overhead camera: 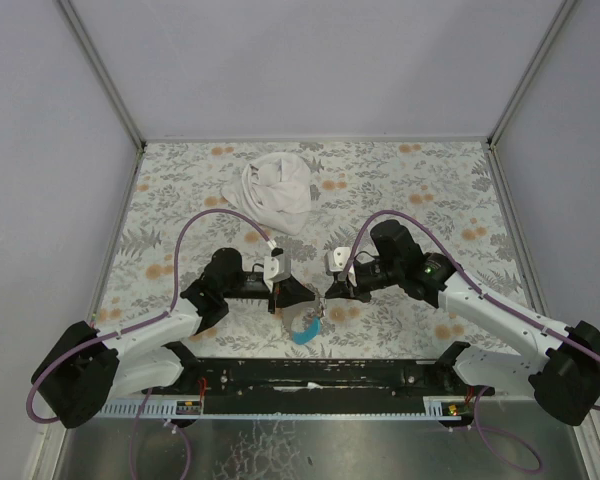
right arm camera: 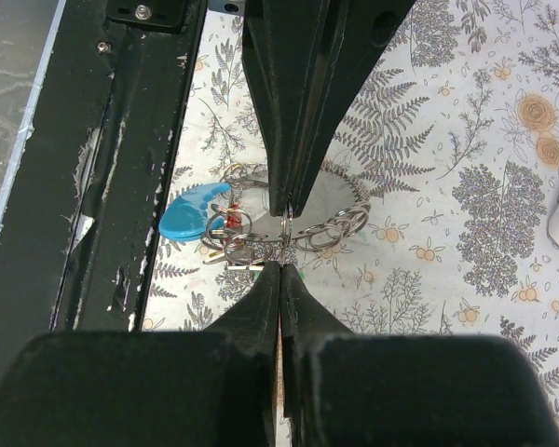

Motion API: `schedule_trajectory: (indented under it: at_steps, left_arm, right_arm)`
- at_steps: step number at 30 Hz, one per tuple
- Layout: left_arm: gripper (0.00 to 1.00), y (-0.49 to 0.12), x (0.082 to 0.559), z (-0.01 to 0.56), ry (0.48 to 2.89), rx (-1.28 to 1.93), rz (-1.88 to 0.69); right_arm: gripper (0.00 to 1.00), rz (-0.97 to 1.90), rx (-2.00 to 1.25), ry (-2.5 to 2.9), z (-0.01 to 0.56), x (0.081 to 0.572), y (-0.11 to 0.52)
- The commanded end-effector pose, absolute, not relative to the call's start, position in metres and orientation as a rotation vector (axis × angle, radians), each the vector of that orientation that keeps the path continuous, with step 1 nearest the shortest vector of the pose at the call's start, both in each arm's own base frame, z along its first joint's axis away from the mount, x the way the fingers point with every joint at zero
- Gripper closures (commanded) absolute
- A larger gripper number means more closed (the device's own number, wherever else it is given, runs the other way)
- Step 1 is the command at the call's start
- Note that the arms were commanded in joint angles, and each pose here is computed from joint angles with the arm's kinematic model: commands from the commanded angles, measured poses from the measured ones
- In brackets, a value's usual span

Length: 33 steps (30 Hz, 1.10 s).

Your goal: Put the keys on the keyring

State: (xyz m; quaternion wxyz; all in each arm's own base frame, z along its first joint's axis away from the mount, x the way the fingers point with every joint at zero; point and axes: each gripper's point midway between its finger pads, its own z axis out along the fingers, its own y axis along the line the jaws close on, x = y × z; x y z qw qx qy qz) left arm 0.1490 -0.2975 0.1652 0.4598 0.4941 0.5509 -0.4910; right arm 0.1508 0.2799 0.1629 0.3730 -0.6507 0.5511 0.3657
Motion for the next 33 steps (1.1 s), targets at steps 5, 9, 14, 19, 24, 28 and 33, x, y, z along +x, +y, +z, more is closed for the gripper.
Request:
schedule_trajectory:
  at_steps: [5, 9, 14, 19, 24, 28, 33]
  left_arm:
    - [1.0, -0.3007, 0.1488, 0.176, 1.292, 1.219, -1.219]
    - [1.0, -0.3, 0.1501, 0.1759, 1.295, 1.214, -1.212]
    - [1.0, -0.3, 0.1509, 0.1749, 1.301, 1.212, -1.206]
    - [1.0, -0.3001, 0.1505, 0.1748, 1.301, 1.214, -1.209]
    - [1.0, -0.3, 0.1513, 0.1751, 1.302, 1.211, -1.206]
    - [1.0, -0.3005, 0.1506, 0.1748, 1.302, 1.215, -1.212]
    - [1.0, -0.3008, 0.1501, 0.1747, 1.301, 1.216, -1.215]
  right_arm:
    - [1.0, 0.925, -1.642, 1.372, 0.1729, 0.1551, 0.2824]
    - [1.0, 0.908, -1.643, 1.389, 0.1707, 0.1565, 0.2804]
    - [1.0, 0.887, -1.636, 1.405, 0.1696, 0.1577, 0.2774]
    - [1.0, 0.901, -1.641, 1.393, 0.1702, 0.1564, 0.279]
    - [1.0, 0.928, -1.65, 1.366, 0.1737, 0.1522, 0.2807]
    - [1.0, 0.929, -1.649, 1.357, 0.1745, 0.1523, 0.2814]
    - [1.0, 0.946, -1.653, 1.355, 0.1742, 0.1512, 0.283]
